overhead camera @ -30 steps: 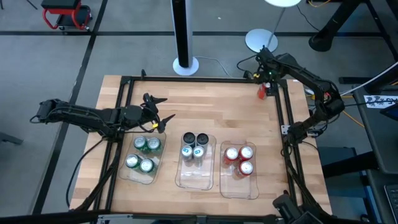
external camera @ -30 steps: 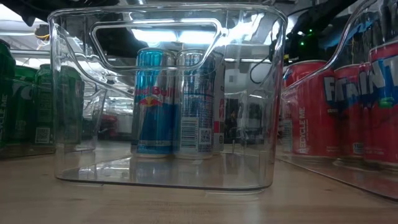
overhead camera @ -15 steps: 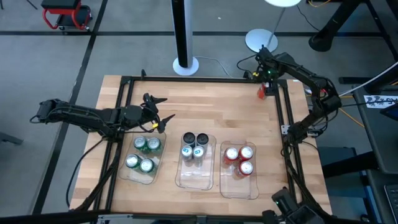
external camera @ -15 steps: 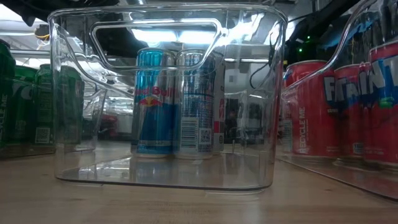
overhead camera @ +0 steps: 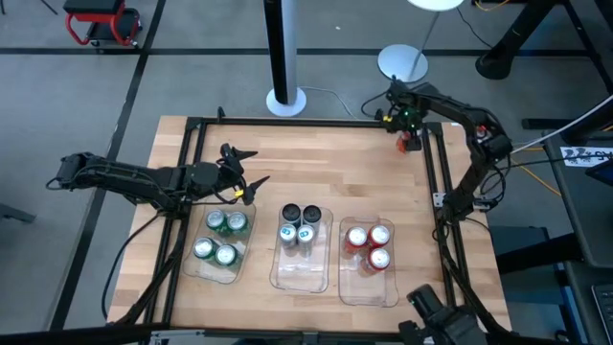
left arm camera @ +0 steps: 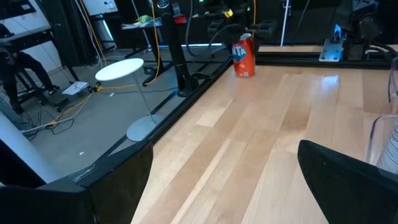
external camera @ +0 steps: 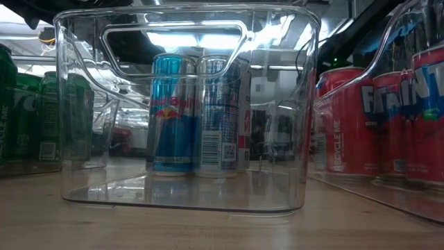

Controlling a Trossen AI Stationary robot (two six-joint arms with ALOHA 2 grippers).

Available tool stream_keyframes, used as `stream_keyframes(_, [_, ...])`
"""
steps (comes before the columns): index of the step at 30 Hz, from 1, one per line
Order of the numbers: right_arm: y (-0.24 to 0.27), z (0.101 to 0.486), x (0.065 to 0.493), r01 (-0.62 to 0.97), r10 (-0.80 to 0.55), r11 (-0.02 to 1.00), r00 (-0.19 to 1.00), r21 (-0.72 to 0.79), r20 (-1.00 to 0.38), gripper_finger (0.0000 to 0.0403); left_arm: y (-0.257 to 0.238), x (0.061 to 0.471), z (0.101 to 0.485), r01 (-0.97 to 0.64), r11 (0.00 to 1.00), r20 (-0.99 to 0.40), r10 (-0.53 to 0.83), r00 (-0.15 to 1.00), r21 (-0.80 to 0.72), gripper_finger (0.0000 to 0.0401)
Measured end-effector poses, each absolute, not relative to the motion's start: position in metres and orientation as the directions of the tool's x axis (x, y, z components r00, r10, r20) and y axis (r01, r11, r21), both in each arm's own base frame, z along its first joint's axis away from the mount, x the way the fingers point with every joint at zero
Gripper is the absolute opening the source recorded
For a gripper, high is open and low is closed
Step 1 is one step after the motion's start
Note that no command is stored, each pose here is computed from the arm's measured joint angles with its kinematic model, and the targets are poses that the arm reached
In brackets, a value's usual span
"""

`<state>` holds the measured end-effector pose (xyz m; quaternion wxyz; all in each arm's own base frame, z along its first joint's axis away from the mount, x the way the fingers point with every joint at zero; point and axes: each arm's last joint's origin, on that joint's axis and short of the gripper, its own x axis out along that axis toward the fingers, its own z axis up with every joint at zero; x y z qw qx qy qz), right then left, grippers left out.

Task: Sort soda cans
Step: Put the orange soda can into the right transparent bin

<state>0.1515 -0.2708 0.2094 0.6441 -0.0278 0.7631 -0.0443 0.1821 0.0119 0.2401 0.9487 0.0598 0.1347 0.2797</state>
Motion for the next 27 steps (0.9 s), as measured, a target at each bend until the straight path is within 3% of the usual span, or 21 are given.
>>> stream_keyframes(6, [-0.274,0.200,0.153,0.003,-0.082,0.996,-0.205,-0.085,-0.975,0.0359,0.012,0.182,0.240,-0.512,0.836,-0.222,0.547,0.807,0.197,0.0388])
stream_keyframes(12, [-0.275,0.199,0.153,-0.023,-0.092,0.996,-0.229,-0.089,-0.969,0.0291,0.012,0.182,0.240,-0.510,0.836,-0.222,0.547,0.807,0.203,0.0388])
stream_keyframes(27, [-0.244,0.226,0.167,-0.137,-0.115,0.987,-0.209,-0.088,-0.971,0.0291,0.012,0.182,0.240,-0.512,0.836,-0.222,0.547,0.807,0.197,0.0388])
